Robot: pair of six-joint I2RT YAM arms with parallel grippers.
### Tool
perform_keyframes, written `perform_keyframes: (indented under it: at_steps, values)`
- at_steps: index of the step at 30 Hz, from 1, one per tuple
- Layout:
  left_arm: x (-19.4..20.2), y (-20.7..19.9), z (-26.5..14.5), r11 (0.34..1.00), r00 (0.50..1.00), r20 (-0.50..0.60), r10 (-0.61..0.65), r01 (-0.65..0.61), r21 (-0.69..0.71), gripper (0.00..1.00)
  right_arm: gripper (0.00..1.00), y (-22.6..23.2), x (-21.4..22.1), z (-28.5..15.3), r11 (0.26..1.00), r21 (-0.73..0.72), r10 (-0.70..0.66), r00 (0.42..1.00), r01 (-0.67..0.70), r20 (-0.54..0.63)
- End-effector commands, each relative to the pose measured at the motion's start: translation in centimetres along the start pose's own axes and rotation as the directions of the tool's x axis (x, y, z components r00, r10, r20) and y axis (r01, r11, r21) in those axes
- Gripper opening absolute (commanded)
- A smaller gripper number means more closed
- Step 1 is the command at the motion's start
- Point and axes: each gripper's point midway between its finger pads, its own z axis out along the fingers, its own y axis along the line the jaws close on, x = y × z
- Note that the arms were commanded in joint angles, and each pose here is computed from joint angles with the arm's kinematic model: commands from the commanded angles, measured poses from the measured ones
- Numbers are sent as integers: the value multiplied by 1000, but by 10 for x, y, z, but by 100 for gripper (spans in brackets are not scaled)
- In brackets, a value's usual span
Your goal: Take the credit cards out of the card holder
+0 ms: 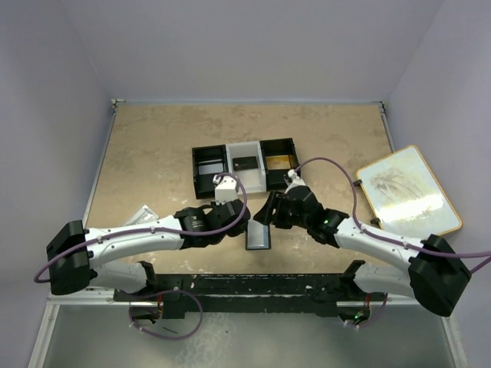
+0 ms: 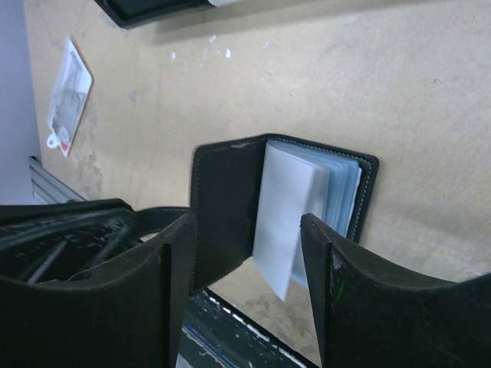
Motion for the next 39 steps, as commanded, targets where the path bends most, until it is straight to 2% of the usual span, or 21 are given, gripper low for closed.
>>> perform_keyframes:
  at_steps: [1, 6, 12, 17, 26, 39]
  values:
    - [-3, 17, -6, 999, 999, 36, -14, 15, -39, 0, 58, 3, 3, -1, 999, -31, 24, 1000, -24, 2]
    - [12, 41, -4, 995, 999, 25, -31, 34, -96, 0, 56, 7, 5, 9, 998, -55, 13, 1000, -14, -15]
    - [22, 58, -3, 989, 1000, 9, 2, -1, -149, 0, 54, -7, 16, 22, 999, 20, 28, 998, -27, -63]
    - [25, 60, 0, 986, 1000, 3, 18, -17, -164, 0, 55, -7, 14, 22, 999, 8, 44, 998, -44, -46]
    - [33, 63, 6, 985, 1000, -15, 20, -22, -173, 0, 57, -10, 28, 36, 1000, 23, 8, 991, -6, -130]
    - [47, 73, 13, 979, 999, -36, 28, -35, -201, 0, 61, 17, 25, 32, 994, -107, -42, 989, 27, -144]
